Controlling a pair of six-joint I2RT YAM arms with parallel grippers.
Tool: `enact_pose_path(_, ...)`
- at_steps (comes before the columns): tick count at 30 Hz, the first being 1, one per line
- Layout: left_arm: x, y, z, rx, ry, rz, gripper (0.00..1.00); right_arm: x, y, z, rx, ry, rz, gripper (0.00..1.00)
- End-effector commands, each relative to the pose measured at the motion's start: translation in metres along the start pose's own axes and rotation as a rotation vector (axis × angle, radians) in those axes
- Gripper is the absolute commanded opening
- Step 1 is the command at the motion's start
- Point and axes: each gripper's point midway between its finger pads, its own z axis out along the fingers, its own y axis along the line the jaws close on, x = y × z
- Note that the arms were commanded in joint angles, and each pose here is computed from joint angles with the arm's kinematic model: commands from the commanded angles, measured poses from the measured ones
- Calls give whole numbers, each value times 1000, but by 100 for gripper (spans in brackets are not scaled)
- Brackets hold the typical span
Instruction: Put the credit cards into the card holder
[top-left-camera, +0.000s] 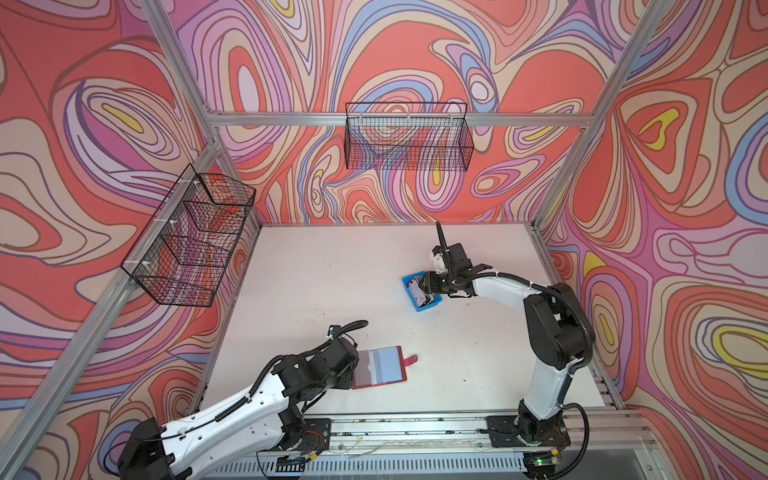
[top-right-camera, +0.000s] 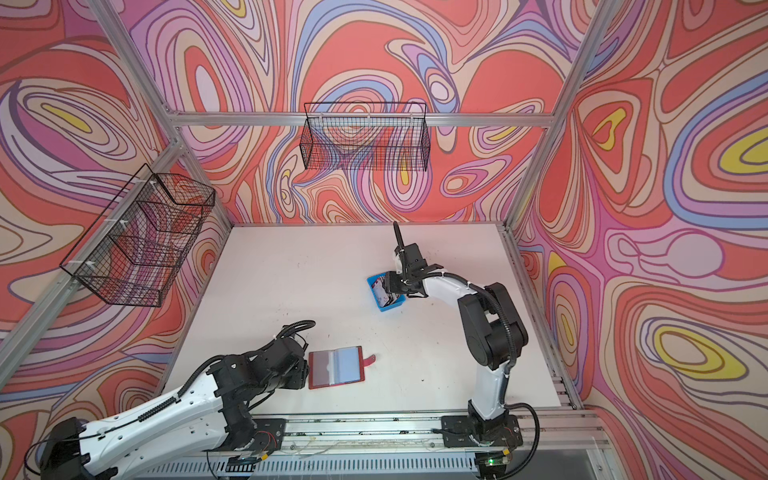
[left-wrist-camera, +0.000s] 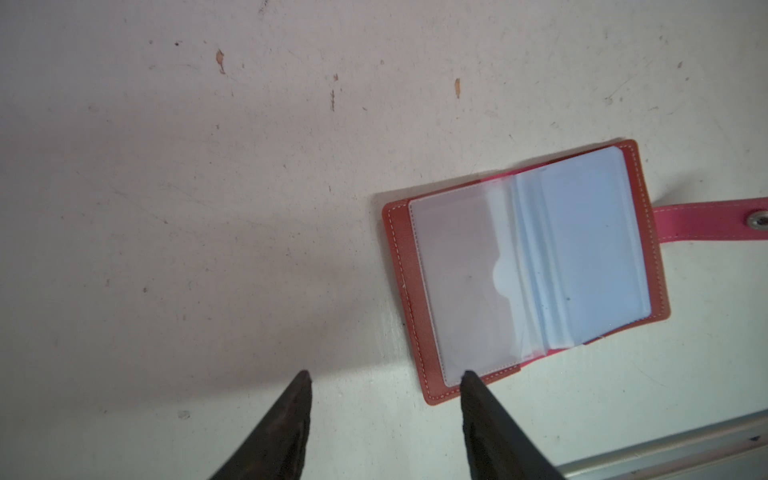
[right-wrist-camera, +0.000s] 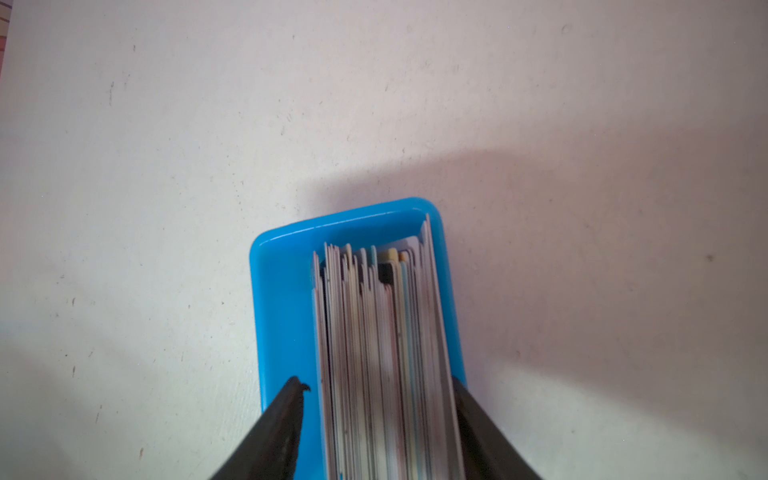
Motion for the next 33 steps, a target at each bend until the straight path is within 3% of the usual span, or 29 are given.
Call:
enact_pose_path(1,2,1,0,-6,5,4,59,-5,-8,-12,32,-25,2,56)
enact_pose_path(13,2,1,0,-4,5,5,59,-5,-14,-15,56,-28,9,55)
enact_pose_path(33,1,1,-1,-3,3,3,59,-8,-17,-21,58,-42,12,28)
